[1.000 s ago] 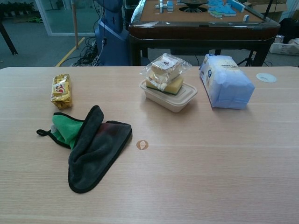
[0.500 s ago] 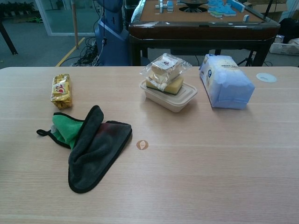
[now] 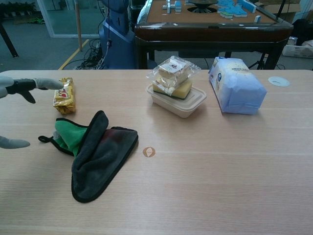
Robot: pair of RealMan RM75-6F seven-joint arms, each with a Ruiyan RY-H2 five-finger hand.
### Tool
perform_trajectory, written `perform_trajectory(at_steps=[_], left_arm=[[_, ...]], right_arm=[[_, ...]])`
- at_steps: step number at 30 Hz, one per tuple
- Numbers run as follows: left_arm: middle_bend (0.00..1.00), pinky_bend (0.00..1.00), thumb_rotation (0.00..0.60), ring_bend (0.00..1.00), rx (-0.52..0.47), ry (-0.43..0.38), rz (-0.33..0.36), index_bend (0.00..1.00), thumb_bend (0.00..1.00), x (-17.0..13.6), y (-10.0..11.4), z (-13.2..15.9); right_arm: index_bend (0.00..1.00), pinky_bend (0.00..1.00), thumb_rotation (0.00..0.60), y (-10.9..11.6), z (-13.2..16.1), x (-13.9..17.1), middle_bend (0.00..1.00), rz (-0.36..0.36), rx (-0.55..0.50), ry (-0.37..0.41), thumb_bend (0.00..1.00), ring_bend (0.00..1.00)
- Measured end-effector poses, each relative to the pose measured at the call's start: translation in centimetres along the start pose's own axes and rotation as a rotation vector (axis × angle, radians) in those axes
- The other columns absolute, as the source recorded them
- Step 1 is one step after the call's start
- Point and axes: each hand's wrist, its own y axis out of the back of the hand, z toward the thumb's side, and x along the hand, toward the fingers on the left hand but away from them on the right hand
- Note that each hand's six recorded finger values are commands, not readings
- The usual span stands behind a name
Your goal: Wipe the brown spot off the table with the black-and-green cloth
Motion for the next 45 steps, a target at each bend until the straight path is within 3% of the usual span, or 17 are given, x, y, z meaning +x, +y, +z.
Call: perform_trajectory(at_steps=[15, 25, 29, 34, 38, 45], left_arm=[[0.0, 0.19, 0.6, 0.02, 0.05, 0.007, -0.12, 0.0, 0.15, 5.6, -5.5, 3.1], [0.0, 0.18, 0.6, 0.0, 0.124, 0.036, -0.124, 0.0, 0.14, 8.3, -7.5, 3.3], [0.0, 0.18, 0.6, 0.0, 0.139, 0.042, -0.133, 0.05, 0.14, 8.7, -8.2, 3.4], [0.0, 0.19, 0.6, 0.03, 0.12, 0.042, -0.14, 0.18, 0.14, 9.0, -8.9, 3.4], [0.02, 0.27, 0.6, 0.1, 0.137, 0.04, -0.138, 0.26, 0.14, 9.3, -9.6, 3.3], [0.19, 0.56, 0.6, 0.29, 0.155, 0.044, -0.123, 0.39, 0.14, 10.0, -10.2, 2.6]], right_arm=[[0.37, 0.29, 0.6, -0.4, -0.9, 0.6, 0.36, 0.015, -0.005, -0.027, 0.25, 0.32], [0.37, 0.29, 0.6, -0.6, -1.5, 0.9, 0.36, 0.023, -0.005, -0.049, 0.25, 0.32], [0.37, 0.29, 0.6, -0.7, -1.7, 0.9, 0.36, 0.027, -0.004, -0.056, 0.25, 0.32], [0.37, 0.29, 0.6, -0.8, -1.7, 0.8, 0.36, 0.032, -0.004, -0.055, 0.25, 0.32], [0.37, 0.29, 0.6, -0.8, -1.8, 0.7, 0.36, 0.032, -0.004, -0.058, 0.25, 0.32], [0.37, 0.29, 0.6, -0.8, -1.9, 0.8, 0.36, 0.031, -0.004, -0.063, 0.25, 0.32]])
